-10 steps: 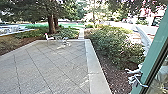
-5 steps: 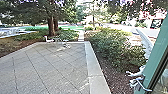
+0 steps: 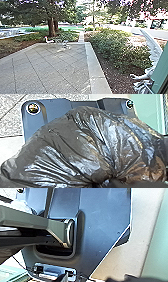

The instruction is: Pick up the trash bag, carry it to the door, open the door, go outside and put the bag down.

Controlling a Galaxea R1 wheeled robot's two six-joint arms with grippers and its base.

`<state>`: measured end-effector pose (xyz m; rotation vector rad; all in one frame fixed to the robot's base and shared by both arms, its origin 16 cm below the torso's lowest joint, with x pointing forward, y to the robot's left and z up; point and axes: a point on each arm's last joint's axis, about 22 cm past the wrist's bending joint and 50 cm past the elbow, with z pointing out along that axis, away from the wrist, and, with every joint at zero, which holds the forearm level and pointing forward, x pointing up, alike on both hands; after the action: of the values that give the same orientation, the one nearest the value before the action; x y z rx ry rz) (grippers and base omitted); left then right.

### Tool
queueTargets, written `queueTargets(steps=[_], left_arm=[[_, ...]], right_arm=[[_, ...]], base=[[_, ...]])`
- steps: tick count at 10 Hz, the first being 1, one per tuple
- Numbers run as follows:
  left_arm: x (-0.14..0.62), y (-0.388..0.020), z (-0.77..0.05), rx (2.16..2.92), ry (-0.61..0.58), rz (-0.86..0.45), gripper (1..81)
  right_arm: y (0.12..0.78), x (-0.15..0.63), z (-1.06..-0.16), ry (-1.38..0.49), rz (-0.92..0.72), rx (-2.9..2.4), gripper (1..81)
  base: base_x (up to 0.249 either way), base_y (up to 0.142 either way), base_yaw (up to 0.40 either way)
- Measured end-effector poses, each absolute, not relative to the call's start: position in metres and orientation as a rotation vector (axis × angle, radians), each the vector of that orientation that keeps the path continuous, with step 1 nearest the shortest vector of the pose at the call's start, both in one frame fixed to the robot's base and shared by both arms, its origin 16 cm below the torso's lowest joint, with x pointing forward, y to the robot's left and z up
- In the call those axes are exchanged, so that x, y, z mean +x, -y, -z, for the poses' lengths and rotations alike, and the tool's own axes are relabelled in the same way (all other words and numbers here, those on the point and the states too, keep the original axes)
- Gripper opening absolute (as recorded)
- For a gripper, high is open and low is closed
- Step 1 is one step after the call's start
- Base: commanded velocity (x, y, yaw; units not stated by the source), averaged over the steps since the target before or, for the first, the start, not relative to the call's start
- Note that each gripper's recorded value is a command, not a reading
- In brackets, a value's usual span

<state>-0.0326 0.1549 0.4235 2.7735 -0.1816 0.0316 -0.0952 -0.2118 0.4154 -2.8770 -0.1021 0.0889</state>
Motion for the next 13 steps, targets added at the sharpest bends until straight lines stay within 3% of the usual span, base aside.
queueTargets(steps=[7, 13], left_arm=[[-0.03, -0.157, -0.423, 2.777, 0.163, -0.041, 1.0], [-0.04, -0.177, -0.424, 2.793, -0.168, -0.119, 1.0]], right_arm=[[0.206, -0.092, -0.416, 0.111, -0.09, -2.869, 81.1], [0.21, -0.051, -0.415, 0.384, -0.123, -2.849, 81.1]], base=[[0.041, 0.0, 0.0], [0.0, 0.0, 0.0]])
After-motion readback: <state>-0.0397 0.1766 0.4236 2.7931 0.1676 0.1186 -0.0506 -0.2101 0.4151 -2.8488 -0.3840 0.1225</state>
